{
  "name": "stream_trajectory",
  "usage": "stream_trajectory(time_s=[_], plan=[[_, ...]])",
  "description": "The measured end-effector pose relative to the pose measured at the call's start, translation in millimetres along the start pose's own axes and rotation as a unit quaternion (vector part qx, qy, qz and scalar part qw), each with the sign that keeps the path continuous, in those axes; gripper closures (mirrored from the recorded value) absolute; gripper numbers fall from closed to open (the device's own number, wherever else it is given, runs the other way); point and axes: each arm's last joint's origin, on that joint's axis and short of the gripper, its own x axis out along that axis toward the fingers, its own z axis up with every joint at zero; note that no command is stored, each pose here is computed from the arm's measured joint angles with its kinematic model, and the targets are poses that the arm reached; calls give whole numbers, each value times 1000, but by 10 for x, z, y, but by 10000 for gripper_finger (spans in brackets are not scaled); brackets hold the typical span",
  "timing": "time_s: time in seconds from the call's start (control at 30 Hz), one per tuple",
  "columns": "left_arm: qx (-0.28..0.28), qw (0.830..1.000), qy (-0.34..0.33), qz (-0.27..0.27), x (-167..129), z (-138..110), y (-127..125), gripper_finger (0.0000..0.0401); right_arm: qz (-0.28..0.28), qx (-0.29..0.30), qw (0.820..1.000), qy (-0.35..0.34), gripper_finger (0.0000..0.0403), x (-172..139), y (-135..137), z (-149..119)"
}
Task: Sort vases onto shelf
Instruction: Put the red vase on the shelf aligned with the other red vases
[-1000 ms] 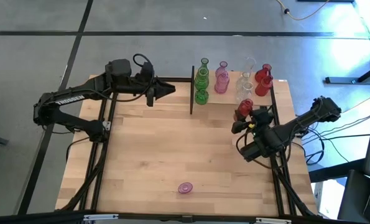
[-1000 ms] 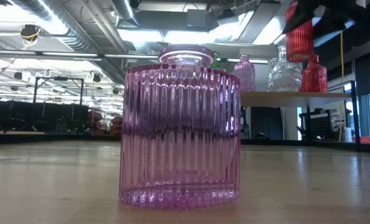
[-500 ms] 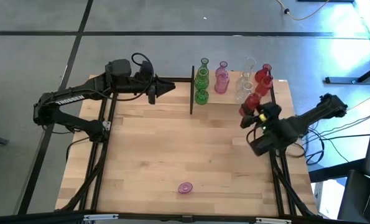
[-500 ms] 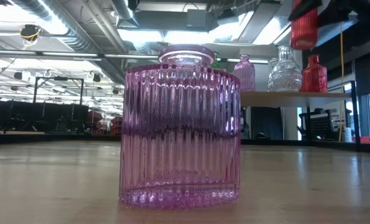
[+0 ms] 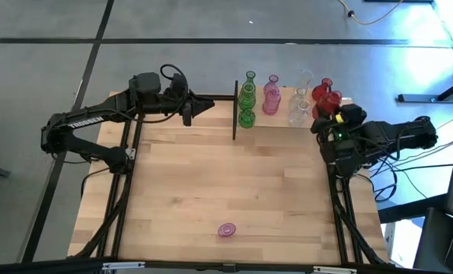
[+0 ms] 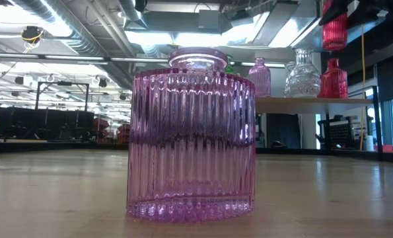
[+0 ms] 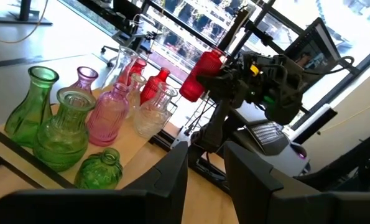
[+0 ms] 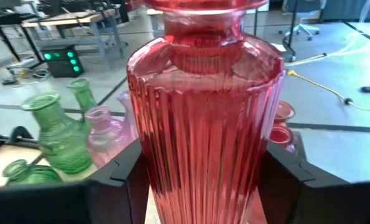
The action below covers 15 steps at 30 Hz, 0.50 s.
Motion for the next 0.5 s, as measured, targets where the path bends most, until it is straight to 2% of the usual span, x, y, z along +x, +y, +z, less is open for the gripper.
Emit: stream_trajectory(time_s=[0.13, 0.37, 0.5], plan=[[0, 1000, -3, 5, 1, -6, -10, 303, -17, -5, 1000, 6, 203, 41, -17, -24], [3, 1000, -10, 17, 4, -19, -31, 303, -39, 26, 998, 42, 203, 127, -95, -338], [3, 1000, -13, 22, 3, -18, -27, 303, -34, 21, 998, 44, 203, 126, -92, -399]])
